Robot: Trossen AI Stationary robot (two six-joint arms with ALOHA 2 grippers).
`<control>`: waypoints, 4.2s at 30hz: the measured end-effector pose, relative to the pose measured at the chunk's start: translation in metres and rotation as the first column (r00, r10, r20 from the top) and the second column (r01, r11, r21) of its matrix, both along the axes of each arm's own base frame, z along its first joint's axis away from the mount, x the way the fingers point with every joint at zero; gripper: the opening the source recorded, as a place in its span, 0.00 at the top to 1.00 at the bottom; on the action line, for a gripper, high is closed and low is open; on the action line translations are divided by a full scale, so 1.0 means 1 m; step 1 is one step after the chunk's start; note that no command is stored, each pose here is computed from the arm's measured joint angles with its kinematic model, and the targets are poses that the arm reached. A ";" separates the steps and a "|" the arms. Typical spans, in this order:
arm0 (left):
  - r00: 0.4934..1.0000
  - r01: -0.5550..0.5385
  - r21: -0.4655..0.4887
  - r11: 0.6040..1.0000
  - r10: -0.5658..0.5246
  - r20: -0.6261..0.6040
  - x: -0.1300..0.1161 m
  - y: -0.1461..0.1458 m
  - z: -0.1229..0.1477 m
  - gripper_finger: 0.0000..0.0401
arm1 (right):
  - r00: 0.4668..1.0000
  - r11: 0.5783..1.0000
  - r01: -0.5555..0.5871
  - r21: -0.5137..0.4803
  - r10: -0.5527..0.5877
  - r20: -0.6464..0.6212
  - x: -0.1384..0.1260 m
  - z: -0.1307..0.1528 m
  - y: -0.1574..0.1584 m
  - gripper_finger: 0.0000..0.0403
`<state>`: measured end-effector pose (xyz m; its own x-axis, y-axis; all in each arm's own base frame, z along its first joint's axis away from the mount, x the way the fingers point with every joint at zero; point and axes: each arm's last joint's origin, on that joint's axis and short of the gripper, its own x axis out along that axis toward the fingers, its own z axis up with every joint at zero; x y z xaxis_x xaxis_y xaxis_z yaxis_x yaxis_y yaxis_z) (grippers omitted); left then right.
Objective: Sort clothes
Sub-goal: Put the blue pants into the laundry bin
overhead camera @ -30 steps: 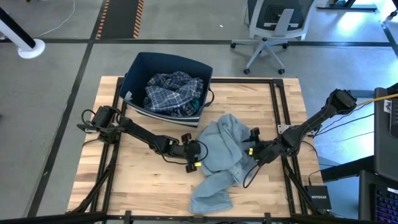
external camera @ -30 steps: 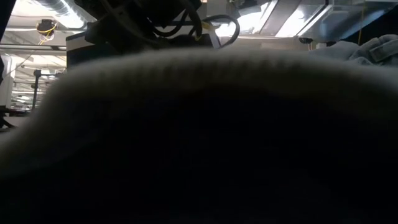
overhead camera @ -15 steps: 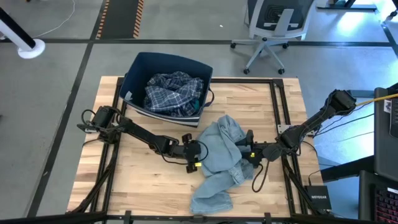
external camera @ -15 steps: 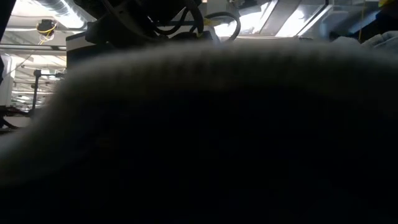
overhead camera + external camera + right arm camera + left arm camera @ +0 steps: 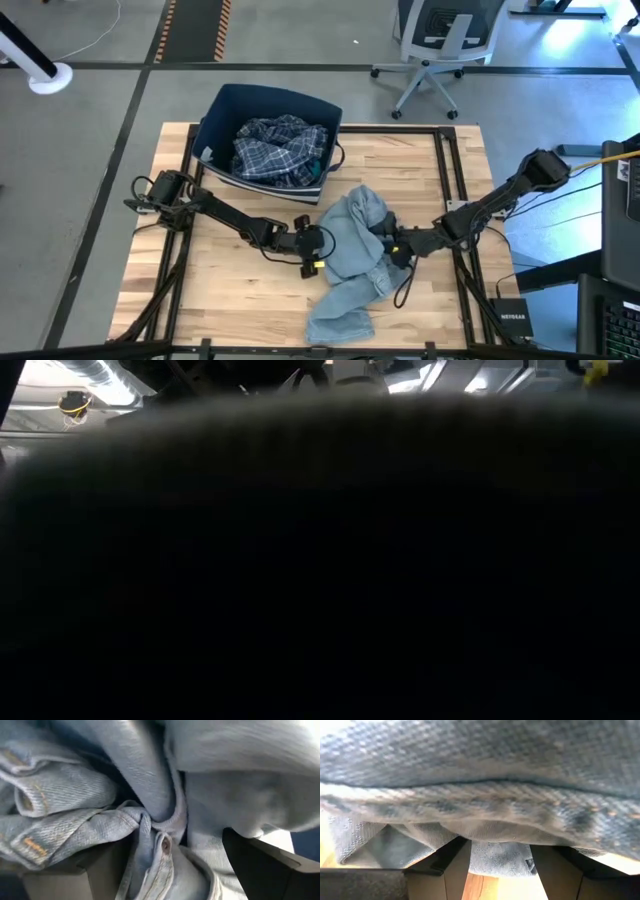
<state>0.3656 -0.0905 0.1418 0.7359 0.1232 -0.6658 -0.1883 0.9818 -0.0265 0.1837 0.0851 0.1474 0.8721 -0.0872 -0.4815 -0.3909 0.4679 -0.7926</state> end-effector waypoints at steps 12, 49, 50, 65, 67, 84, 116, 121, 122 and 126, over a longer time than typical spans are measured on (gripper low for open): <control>0.996 0.022 0.001 1.000 -0.022 0.089 0.006 -0.001 0.007 0.51 | 0.997 0.989 -0.072 -0.132 0.076 0.023 0.028 -0.025 -0.003 0.18; 0.999 0.011 -0.010 1.000 -0.011 -0.035 -0.006 -0.012 -0.002 0.51 | 1.000 0.911 -0.017 -0.412 0.020 0.002 0.025 -0.017 0.020 0.18; 0.999 0.011 -0.011 1.000 -0.011 -0.036 -0.007 -0.012 -0.001 0.51 | 0.999 0.901 -0.031 -0.433 0.032 -0.005 0.025 -0.012 0.024 0.18; 0.991 0.009 -0.039 0.999 -0.003 0.137 0.004 -0.007 0.019 0.51 | 0.974 0.886 -0.214 -0.411 0.225 -0.021 0.056 0.005 0.023 0.18; 0.990 0.012 -0.043 0.999 -0.005 0.143 0.004 -0.006 0.020 0.51 | 0.972 0.887 -0.217 -0.408 0.234 -0.008 0.059 0.005 0.023 0.18; 0.953 0.093 -0.086 0.992 -0.064 0.297 0.025 -0.005 -0.004 0.51 | 0.928 0.886 -0.303 -0.351 0.358 0.102 0.077 -0.007 0.023 0.18; 0.990 -0.026 0.087 0.996 0.013 0.141 -0.007 -0.033 0.051 0.51 | 0.995 0.988 -0.096 -0.119 0.098 0.011 0.068 0.039 0.006 0.87; 0.987 -0.027 0.120 0.992 0.007 0.161 -0.029 -0.046 0.077 0.51 | 0.995 0.997 -0.046 -0.066 0.052 0.088 0.049 0.071 -0.003 0.87; 0.986 -0.029 0.126 0.992 0.008 0.167 -0.031 -0.048 0.081 0.51 | 0.994 0.998 -0.041 -0.051 0.046 0.097 0.044 0.076 -0.004 0.87; 0.985 -0.030 0.136 0.990 0.007 0.170 -0.043 -0.051 0.092 0.51 | 0.985 0.999 -0.034 -0.013 0.036 0.169 0.031 0.095 -0.009 0.87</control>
